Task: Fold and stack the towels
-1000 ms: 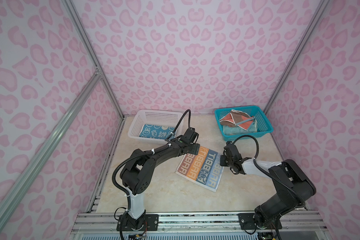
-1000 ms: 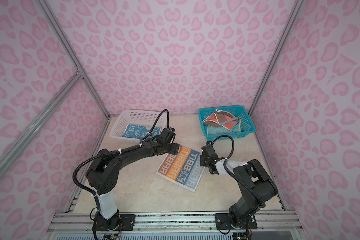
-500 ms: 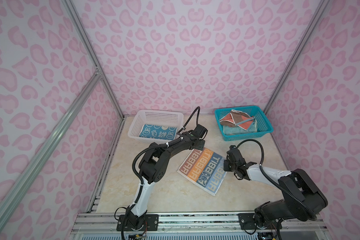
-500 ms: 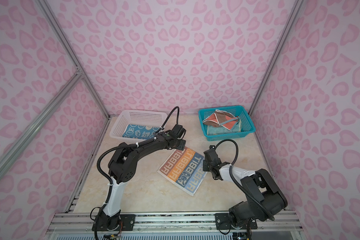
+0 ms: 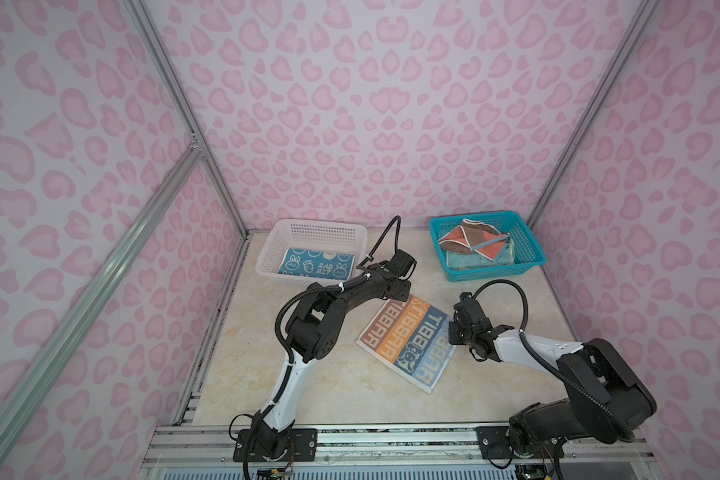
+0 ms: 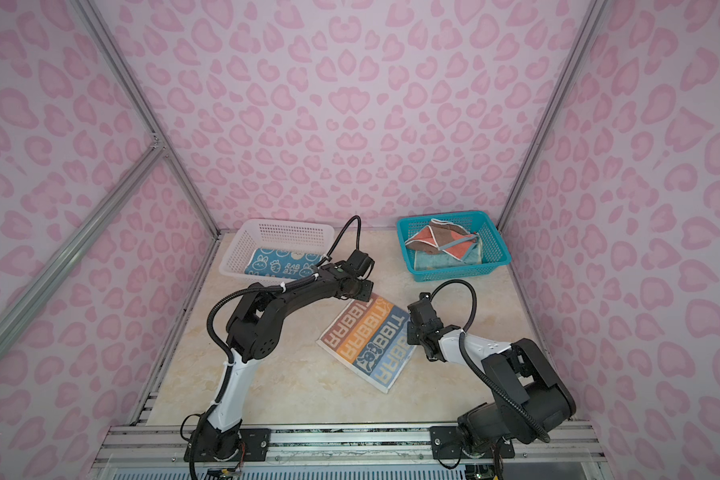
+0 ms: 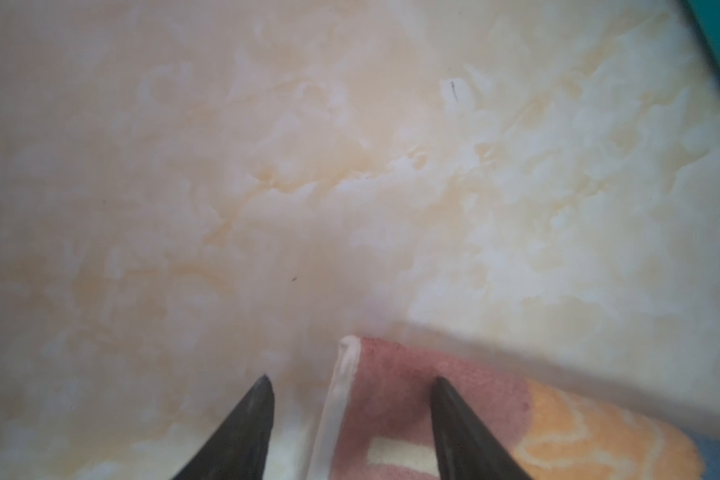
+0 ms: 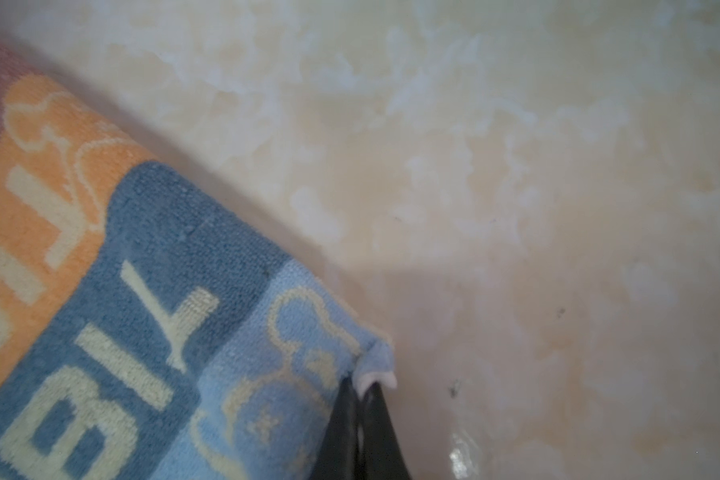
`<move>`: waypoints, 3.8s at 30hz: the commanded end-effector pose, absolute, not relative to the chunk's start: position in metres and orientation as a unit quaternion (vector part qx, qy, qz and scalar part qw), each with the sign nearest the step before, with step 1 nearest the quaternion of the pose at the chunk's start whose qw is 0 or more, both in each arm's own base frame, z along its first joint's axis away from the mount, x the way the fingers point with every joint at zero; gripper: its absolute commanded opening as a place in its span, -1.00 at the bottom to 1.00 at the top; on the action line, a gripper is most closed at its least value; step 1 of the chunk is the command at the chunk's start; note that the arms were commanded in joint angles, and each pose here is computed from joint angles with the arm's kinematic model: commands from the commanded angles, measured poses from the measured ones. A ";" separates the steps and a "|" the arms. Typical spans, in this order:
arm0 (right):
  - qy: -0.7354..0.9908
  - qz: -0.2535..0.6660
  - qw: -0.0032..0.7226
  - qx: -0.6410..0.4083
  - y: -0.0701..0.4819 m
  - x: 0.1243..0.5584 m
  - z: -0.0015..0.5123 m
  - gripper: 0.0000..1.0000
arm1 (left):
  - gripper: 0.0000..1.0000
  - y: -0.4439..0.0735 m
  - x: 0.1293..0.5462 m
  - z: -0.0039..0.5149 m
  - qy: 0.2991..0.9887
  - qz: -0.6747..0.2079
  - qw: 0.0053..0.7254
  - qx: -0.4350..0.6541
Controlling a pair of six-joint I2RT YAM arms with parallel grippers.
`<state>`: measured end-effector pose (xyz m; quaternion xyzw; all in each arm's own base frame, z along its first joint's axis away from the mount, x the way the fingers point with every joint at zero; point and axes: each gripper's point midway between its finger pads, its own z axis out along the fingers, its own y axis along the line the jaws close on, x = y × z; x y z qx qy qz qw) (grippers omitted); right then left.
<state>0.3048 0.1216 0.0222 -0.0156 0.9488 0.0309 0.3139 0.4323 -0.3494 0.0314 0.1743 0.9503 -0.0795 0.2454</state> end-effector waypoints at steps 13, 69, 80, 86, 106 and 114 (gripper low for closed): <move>0.953 0.024 0.300 -0.031 0.125 0.301 0.016 -1.00 | -0.77 -0.352 0.435 0.000 0.957 -0.089 0.216 0.173; 0.920 0.175 0.276 -0.216 0.190 0.216 0.068 -1.00 | -0.95 -0.262 0.346 0.108 0.897 -0.117 0.396 0.160; 0.923 0.178 0.215 -0.265 0.208 0.184 0.037 -0.84 | -0.62 -0.251 0.327 0.065 0.911 -0.092 0.369 0.160; 0.905 0.213 0.188 -0.316 0.217 0.152 0.041 -0.45 | 0.03 -0.231 0.316 0.066 0.908 -0.082 0.390 0.132; 0.927 0.183 0.317 -0.080 0.171 0.191 0.080 0.15 | 0.78 -0.230 0.310 0.106 0.889 -0.117 0.422 0.131; 0.942 0.192 0.269 -0.058 0.187 0.192 0.053 0.01 | 0.78 -0.231 0.317 0.097 0.900 -0.118 0.403 0.118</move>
